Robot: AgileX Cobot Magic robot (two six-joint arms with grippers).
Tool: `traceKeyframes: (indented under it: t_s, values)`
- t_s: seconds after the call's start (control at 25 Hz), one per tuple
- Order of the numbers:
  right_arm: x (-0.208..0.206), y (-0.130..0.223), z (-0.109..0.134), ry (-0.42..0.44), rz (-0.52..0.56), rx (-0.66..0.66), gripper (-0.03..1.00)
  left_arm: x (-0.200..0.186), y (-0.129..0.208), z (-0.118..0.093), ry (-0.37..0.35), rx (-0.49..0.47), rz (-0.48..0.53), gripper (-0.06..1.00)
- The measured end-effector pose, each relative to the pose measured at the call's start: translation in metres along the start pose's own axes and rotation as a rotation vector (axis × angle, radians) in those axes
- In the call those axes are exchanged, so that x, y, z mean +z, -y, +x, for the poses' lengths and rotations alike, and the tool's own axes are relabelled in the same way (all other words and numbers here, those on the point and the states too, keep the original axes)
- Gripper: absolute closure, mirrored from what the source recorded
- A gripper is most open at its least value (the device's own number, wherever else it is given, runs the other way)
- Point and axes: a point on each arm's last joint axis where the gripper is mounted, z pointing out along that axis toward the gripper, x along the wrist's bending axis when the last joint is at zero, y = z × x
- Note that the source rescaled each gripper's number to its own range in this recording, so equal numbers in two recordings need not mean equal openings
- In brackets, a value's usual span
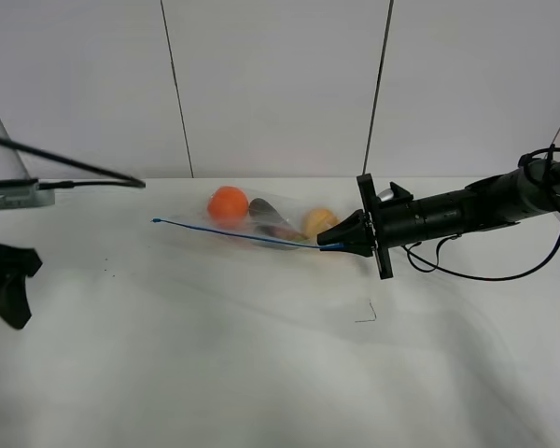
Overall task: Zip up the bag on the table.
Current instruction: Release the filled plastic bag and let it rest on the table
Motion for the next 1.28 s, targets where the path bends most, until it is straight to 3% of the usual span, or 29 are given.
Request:
traceKeyframes:
  t_s: [0.16,0.4,0.92,1.28]
  values:
    - [0.0,0.0,0.0,0.0,0.0,-0.001,0.97,0.009,0.052,0.001,-0.001,0.002,-0.013,0.0]
    - [0.0,0.0,0.0,0.0,0.0,-0.003,0.97,0.019,0.105,0.003,0.001,0.004,-0.163,0.0]
    - [0.0,0.0,-0.001,0.007,0.005,-0.015,0.97,-0.021,0.159,0.003,0.009,0.009,-0.605,0.0]
    - [0.0,0.001,-0.001,0.011,0.008,-0.021,0.97,-0.034,0.193,0.003,0.019,0.022,-0.84,0.0]
